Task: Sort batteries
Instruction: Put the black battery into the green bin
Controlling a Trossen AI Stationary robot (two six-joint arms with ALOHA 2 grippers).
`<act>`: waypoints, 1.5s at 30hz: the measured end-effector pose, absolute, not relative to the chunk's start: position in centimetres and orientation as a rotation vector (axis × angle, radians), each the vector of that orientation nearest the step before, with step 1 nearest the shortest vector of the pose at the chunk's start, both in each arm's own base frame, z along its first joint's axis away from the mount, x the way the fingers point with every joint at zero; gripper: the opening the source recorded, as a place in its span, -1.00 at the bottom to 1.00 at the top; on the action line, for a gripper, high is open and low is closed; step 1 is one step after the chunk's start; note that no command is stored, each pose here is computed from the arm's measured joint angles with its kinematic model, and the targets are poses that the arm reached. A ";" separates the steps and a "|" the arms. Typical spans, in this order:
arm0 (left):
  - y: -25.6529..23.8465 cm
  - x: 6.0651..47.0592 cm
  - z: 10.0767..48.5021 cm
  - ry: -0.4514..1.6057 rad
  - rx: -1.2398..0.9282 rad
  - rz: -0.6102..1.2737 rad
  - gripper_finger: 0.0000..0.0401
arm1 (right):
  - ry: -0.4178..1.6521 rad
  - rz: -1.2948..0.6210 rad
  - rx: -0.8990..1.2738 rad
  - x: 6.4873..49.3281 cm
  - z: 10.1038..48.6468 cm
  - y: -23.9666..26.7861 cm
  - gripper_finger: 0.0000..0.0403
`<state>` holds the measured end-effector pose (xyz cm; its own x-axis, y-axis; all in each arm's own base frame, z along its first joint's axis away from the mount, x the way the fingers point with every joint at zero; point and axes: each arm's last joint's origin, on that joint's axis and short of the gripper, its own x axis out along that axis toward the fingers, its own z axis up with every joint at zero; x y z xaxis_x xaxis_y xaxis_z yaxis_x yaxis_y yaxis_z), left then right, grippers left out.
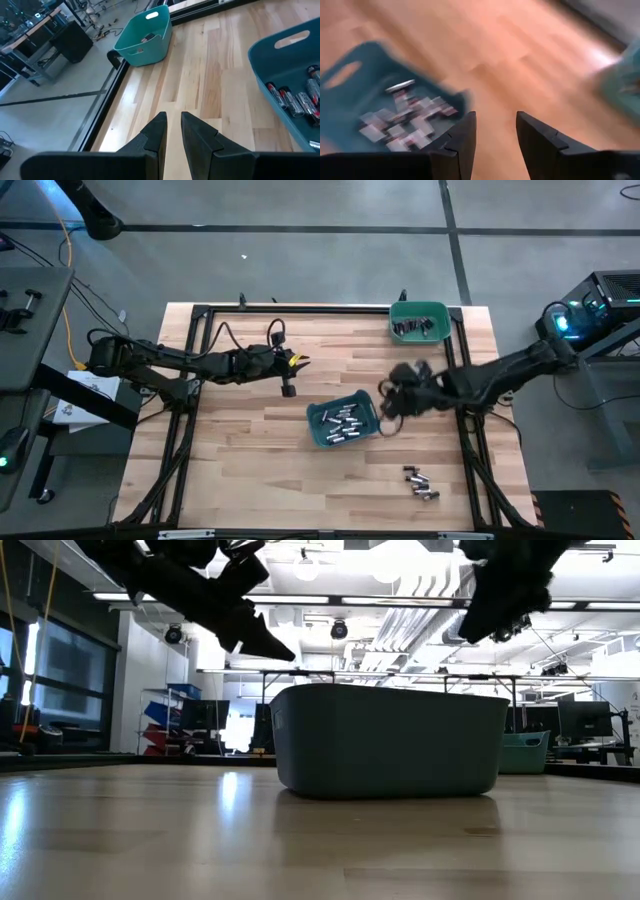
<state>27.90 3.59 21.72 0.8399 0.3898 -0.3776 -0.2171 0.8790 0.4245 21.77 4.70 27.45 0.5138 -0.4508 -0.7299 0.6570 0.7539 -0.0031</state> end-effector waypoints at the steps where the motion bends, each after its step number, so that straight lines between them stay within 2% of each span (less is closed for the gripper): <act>1: 3.6 27.9 21.7 0.471 0.379 0.328 -0.76 | 0.778 -0.645 0.316 21.8 26.9 5.4 -0.34; 6: 3.5 28.0 21.9 0.445 0.371 0.302 -0.76 | 0.811 -0.568 0.578 21.8 24.6 7.3 -0.33; 11: 3.5 28.0 21.9 0.442 0.368 0.290 -0.76 | 1.064 -0.491 0.784 21.9 22.1 8.4 -0.19; 17: 3.5 28.0 21.9 0.445 0.369 0.289 -0.76 | 1.337 -0.343 0.816 22.6 19.6 10.4 0.17; 21: 3.5 28.0 21.9 0.446 0.369 0.289 -0.76 | 1.451 -0.357 0.823 22.5 18.2 11.5 0.24; 26: 3.5 28.0 21.9 0.446 0.369 0.289 -0.76 | 1.509 -0.216 0.734 22.4 17.3 13.3 0.23; 37: 3.5 28.0 21.9 0.445 0.369 0.290 -0.76 | 1.588 -0.167 0.496 21.4 14.5 15.8 0.19; 41: 3.5 28.0 21.9 0.444 0.369 0.290 -0.76 | 1.612 -0.186 0.458 21.3 13.8 16.2 0.07; 45: 3.5 28.1 22.0 0.436 0.368 0.291 -0.76 | 1.620 -0.223 0.428 21.3 13.2 16.1 -0.15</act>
